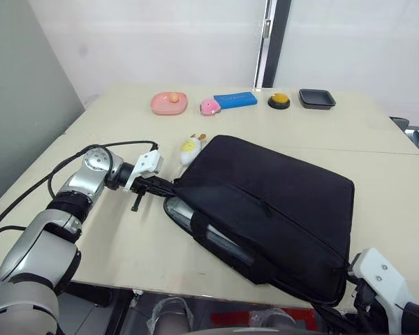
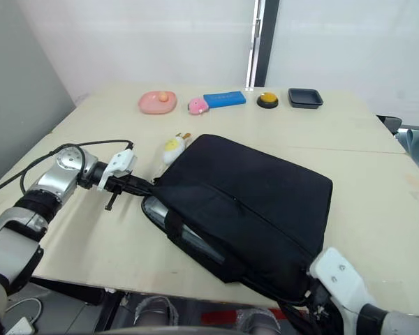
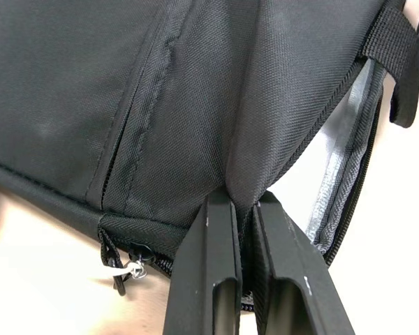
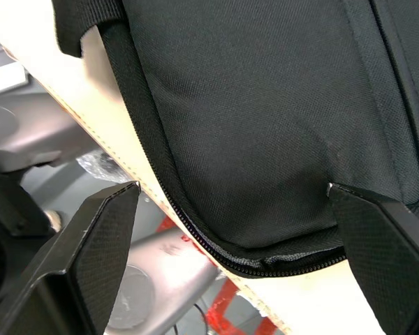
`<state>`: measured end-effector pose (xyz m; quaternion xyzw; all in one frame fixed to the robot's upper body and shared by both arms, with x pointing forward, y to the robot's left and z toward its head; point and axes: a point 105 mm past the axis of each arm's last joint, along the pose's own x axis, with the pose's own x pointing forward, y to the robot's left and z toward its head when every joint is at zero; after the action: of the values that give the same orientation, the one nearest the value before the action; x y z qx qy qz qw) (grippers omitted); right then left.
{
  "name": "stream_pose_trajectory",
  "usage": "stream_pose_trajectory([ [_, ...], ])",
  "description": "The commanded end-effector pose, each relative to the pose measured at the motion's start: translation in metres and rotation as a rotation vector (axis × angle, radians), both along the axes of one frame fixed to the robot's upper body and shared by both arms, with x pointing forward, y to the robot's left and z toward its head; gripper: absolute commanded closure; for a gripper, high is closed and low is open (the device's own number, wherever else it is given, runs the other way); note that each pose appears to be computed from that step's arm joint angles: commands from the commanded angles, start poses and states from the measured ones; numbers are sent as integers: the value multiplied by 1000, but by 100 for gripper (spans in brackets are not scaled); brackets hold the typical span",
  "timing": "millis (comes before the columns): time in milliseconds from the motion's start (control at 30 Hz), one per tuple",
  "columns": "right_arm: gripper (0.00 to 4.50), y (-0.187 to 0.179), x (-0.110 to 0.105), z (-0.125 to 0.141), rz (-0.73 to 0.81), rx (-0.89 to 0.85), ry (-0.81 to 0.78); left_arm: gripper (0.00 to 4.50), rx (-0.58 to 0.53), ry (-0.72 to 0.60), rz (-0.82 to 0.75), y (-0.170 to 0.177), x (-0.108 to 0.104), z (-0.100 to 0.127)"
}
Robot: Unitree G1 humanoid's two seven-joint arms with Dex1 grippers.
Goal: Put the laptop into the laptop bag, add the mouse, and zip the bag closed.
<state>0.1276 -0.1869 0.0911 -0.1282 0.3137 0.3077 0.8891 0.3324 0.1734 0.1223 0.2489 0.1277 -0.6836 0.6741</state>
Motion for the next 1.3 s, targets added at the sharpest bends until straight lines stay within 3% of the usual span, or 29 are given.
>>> stream_pose_trajectory([
  [33,78,-4,-1,-6,10,-17,26,450,5,19,-33,2,-7,2],
  [400,446,-12,16,-4,97,-65,3,450,12,32,1,11,-10,0],
  [767,446,-20,73,14,291,-154,-83,450,165,156,47,42,-43,-11],
  [900,446,-22,109,27,402,-223,-130,450,152,166,85,48,-60,-7],
  [1100,446,-20,117,27,519,-236,-93,450,117,167,133,43,-78,-14],
  [1300,446,-15,120,24,553,-219,-87,450,125,136,207,52,-72,-21],
])
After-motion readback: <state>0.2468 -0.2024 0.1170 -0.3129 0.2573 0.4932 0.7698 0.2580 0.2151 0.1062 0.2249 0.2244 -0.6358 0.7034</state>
